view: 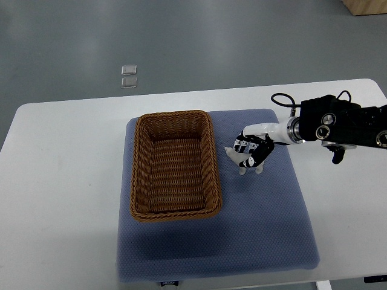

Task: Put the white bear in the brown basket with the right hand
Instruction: 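Lift the bear with the right hand and carry it over the basket, then open the right hand to drop the bear into the basket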

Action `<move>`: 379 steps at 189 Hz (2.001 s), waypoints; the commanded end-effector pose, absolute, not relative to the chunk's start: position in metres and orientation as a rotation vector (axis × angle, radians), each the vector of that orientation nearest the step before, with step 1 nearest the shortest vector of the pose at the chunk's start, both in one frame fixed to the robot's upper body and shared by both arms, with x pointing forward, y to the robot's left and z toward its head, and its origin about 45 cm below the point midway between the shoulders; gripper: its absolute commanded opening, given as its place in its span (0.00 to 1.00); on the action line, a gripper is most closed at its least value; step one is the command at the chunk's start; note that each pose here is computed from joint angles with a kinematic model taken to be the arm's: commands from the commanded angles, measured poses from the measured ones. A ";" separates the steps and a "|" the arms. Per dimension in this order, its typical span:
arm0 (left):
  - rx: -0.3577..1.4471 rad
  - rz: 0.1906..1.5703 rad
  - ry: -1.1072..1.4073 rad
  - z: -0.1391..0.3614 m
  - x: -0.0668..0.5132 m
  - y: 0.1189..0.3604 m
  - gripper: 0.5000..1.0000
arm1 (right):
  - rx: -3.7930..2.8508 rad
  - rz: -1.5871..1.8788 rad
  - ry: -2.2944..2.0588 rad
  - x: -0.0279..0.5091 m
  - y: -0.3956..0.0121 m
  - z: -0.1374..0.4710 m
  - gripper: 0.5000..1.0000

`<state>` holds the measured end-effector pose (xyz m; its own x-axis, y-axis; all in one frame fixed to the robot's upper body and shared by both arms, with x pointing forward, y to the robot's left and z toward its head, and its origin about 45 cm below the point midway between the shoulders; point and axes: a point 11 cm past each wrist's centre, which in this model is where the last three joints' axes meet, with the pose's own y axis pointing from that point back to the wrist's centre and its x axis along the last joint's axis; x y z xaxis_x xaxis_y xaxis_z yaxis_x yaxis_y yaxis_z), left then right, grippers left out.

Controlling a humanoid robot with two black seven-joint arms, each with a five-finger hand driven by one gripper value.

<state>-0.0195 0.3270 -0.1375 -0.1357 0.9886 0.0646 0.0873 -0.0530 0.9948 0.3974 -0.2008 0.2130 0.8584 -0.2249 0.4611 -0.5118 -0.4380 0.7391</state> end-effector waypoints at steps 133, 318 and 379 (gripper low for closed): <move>1.243 1.307 1.347 -0.138 -0.019 0.324 1.00 | 2.173 0.556 -0.552 0.427 -0.120 0.311 0.00; 1.243 1.310 1.347 -0.138 -0.019 0.325 1.00 | 2.214 0.466 -0.493 0.405 -0.037 0.208 0.12; 1.243 1.312 1.345 -0.138 -0.019 0.325 1.00 | 2.221 0.444 -0.488 0.402 -0.035 0.202 0.65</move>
